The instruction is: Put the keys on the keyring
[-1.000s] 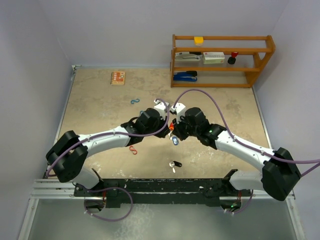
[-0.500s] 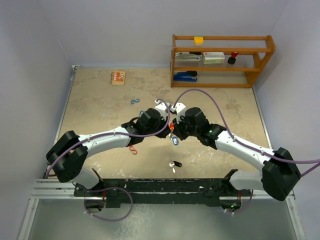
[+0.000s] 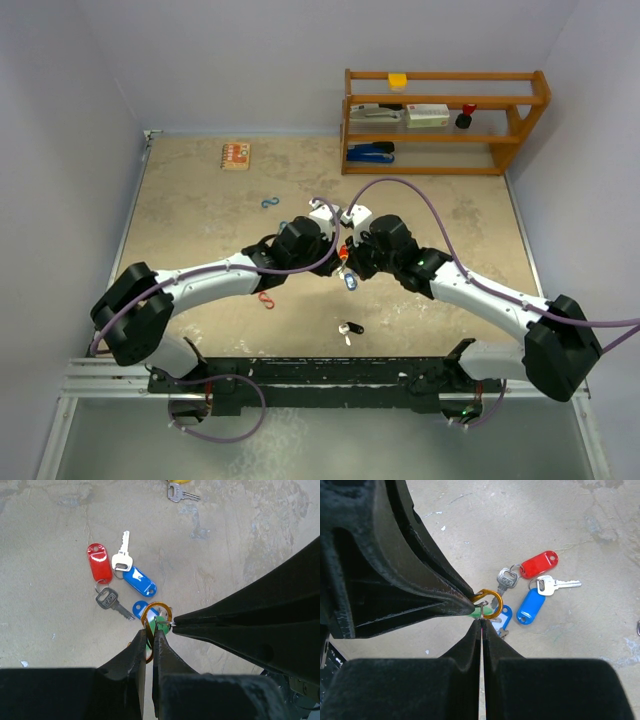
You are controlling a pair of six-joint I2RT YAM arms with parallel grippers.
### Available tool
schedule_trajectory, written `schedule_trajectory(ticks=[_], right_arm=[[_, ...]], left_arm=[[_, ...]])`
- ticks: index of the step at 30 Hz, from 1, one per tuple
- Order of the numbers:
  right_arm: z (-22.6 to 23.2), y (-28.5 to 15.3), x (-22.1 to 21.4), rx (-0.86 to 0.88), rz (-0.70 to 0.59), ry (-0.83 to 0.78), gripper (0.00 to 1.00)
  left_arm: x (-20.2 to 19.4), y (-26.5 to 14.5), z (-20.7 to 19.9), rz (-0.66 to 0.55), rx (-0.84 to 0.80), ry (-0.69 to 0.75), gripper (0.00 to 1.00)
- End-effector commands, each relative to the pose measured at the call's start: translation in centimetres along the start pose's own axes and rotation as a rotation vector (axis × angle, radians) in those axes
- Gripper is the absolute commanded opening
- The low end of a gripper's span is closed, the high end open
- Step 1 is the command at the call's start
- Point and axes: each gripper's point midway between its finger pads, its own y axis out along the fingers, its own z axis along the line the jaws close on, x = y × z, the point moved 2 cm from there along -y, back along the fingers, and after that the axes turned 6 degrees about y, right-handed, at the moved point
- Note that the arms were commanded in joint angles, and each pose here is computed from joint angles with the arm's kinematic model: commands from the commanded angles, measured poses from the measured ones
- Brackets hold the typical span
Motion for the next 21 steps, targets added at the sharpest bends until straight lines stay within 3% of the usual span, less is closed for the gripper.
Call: schedule_trajectory(ticks=[1, 21], right_arm=[[-0.2, 0.2, 0.7, -0.017, -0.036, -0.011, 0.00], [-1.4, 0.0, 0.9, -0.092, -0.056, -0.020, 0.00]], left_arm=[[3.6, -1.4, -1.7, -0.104, -0.043, 0.021, 0.00], [3.1, -2.1, -1.8, -0.087, -0.057, 0.032, 0.00]])
